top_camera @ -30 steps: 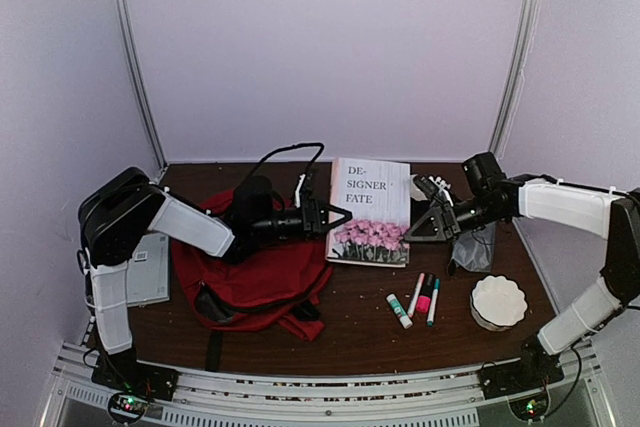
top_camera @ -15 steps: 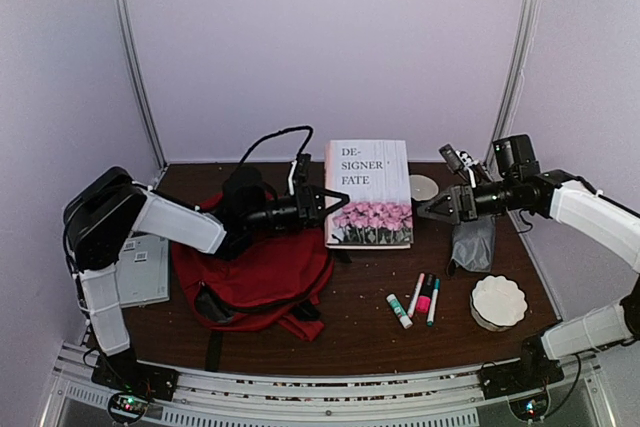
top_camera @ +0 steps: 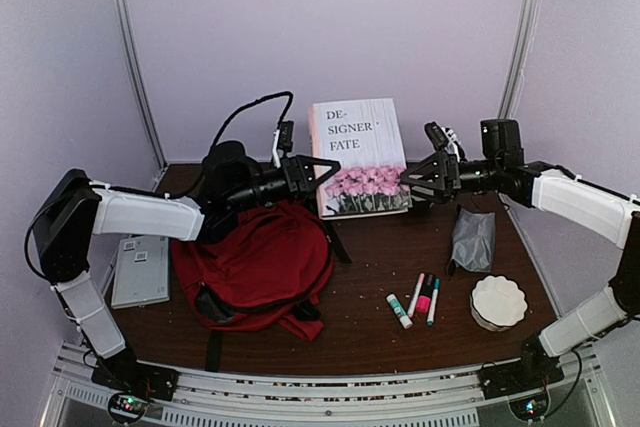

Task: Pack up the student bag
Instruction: Pass from the left arm to the right

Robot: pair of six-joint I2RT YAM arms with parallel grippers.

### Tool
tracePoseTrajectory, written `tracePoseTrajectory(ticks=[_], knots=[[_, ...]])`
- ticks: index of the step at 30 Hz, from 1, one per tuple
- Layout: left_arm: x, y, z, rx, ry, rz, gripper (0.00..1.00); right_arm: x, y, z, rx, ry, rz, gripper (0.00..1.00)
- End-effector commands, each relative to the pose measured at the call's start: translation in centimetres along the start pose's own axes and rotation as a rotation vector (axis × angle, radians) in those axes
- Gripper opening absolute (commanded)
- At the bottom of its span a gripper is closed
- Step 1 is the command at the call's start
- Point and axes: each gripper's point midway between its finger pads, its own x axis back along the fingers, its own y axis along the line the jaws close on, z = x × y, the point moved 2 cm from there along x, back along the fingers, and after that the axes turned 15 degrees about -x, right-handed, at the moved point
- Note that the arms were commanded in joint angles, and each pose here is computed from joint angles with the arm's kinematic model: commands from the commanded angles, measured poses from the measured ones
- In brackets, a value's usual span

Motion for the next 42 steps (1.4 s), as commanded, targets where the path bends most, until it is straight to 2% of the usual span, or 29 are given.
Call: tracePoseTrajectory(ticks=[1, 4, 10, 19, 27, 34, 38, 42], knots=[[0.0, -1.8, -2.6, -0.065, -0.076, 0.039, 0.27, -1.5, 2.4, 1.0, -0.004, 0.046, -0.137, 0.97], [0.3, -1.5, -2.7, -0.063, -0.093, 0.024, 0.27, -2.0, 2.2, 1.4, -0.019, 0.058, -0.153, 0.91], [1.5, -1.1, -3.3, -0.058, -0.158, 0.018, 0.27, -2.3, 1.2, 2.0, -0.054, 0.069, -0.153, 0.86], [1.4, -0.8, -3.3, -0.046, -0.161, 0.018, 0.27, -2.4, 1.6, 1.7, -0.079, 0.063, -0.213, 0.62], [1.2, -0.2, -2.7, -0.015, -0.148, 0.014, 0.28, -2.4, 1.6, 1.7, -0.087, 0.055, -0.221, 0.53], [0.9, 0.5, -2.1, 0.004, -0.128, 0.006, 0.40, -2.4, 1.5, 1.7, -0.078, 0.052, -0.219, 0.38], [1.1, 1.3, -1.4, 0.012, -0.105, -0.041, 0.57, -2.4, 1.6, 1.5, -0.073, 0.047, -0.215, 0.31], [1.8, 2.0, -0.3, 0.005, -0.067, -0.089, 0.66, -1.9, 1.5, 0.9, -0.064, 0.030, -0.213, 0.28]])
